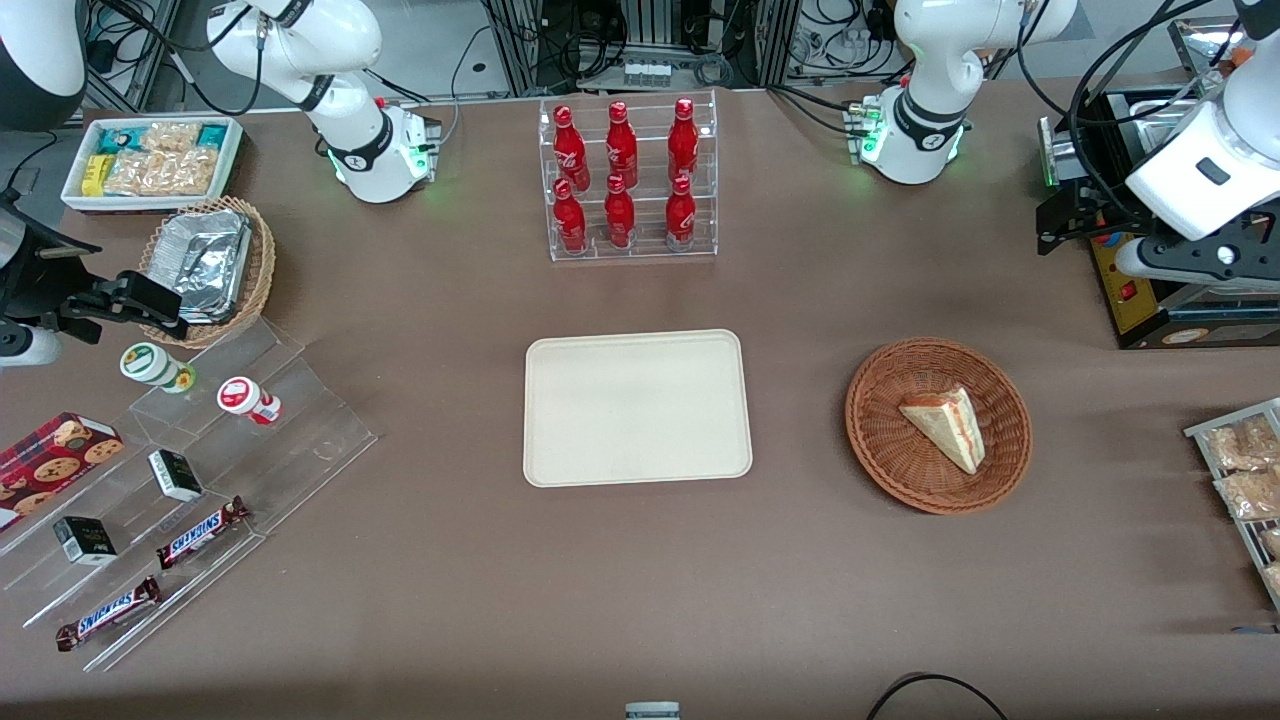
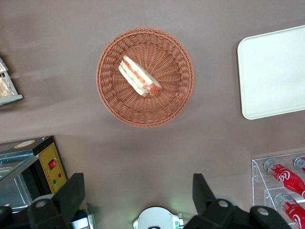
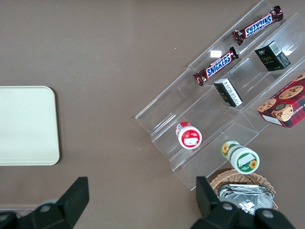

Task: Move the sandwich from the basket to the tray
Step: 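Move the left gripper over the wrapped sandwich in the wicker basket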

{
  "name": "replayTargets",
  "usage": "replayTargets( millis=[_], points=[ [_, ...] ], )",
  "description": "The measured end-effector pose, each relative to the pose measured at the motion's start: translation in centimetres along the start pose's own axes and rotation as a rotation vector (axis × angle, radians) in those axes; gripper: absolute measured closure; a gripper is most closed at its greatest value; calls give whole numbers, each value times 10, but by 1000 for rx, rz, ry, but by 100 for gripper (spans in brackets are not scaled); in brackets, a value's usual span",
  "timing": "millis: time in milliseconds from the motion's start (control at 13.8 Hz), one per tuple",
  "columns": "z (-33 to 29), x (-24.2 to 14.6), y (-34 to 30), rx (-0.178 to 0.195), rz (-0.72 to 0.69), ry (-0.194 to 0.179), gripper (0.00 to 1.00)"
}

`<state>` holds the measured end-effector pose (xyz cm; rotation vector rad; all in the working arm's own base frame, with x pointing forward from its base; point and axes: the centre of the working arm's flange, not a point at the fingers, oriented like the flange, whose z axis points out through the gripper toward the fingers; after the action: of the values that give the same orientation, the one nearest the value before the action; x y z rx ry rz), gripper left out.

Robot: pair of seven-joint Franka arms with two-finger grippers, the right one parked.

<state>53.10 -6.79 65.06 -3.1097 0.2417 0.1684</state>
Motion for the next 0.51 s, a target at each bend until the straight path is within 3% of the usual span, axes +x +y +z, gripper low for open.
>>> replayTargets(
  millis=[218, 508],
  points=[
    [1, -1, -3, -1, -6, -8, 0],
    [24, 7, -4, -5, -5, -65, 0]
  ],
)
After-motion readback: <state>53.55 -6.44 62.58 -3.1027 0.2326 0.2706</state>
